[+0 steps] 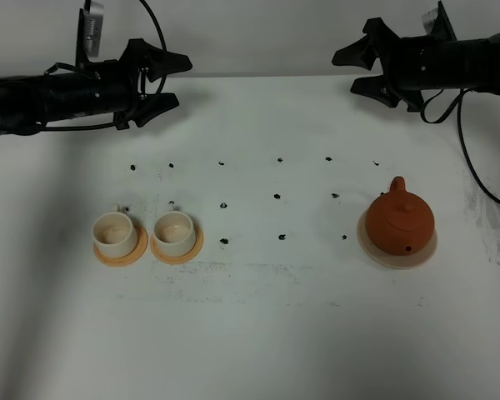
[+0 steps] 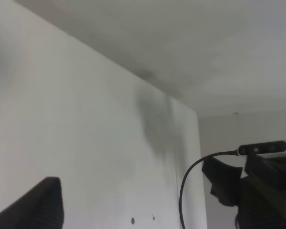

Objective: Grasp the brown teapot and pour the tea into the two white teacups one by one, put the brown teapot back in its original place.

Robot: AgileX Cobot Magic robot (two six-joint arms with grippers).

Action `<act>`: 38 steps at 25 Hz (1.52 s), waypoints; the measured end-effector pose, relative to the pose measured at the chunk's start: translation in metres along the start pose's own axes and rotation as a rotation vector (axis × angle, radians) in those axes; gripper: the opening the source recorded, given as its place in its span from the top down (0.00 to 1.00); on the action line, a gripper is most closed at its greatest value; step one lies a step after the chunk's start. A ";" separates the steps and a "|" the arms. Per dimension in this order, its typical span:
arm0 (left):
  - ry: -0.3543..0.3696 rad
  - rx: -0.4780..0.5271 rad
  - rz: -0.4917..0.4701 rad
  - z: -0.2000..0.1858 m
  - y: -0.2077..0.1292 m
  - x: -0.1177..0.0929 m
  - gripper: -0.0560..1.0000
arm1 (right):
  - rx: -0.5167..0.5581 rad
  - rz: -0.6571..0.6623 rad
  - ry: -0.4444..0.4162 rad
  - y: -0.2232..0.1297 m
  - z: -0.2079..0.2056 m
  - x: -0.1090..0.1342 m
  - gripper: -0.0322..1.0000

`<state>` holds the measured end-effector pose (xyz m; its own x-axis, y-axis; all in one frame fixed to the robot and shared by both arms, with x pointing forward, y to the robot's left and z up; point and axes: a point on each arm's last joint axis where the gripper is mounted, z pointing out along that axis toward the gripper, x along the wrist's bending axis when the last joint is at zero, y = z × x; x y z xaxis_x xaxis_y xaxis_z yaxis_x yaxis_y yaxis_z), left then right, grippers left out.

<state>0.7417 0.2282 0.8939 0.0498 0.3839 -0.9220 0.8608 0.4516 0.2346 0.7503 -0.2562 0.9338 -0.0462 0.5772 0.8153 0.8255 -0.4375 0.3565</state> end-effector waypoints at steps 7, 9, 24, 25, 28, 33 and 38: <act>-0.007 0.000 -0.034 0.000 0.001 -0.001 0.23 | 0.010 0.010 -0.011 -0.002 0.004 -0.006 0.39; -0.008 0.002 -0.044 0.000 0.000 -0.001 0.23 | 0.009 0.016 -0.011 -0.002 0.004 -0.006 0.39; -0.046 0.100 0.165 0.000 0.003 -0.016 0.28 | 0.056 -0.155 0.047 0.010 -0.006 0.010 0.41; -0.035 0.134 0.217 -0.001 0.003 -0.019 0.30 | 0.066 -0.189 0.047 0.013 -0.008 0.014 0.42; 0.023 0.239 0.366 -0.005 0.009 -0.033 0.35 | 0.109 -0.315 0.008 0.022 -0.017 0.027 0.45; 0.235 0.389 0.537 -0.020 0.023 -0.051 0.39 | 0.168 -0.504 -0.179 0.040 -0.034 0.041 0.47; 0.418 0.416 0.599 -0.036 0.031 -0.062 0.39 | 0.237 -0.599 -0.408 0.051 -0.054 0.043 0.47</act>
<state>0.7472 0.2478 0.9697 0.4369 0.7682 -0.4679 0.8690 -0.2261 0.4402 0.7598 -0.2906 1.0113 -0.3507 0.8988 0.2630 0.8255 0.1640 0.5401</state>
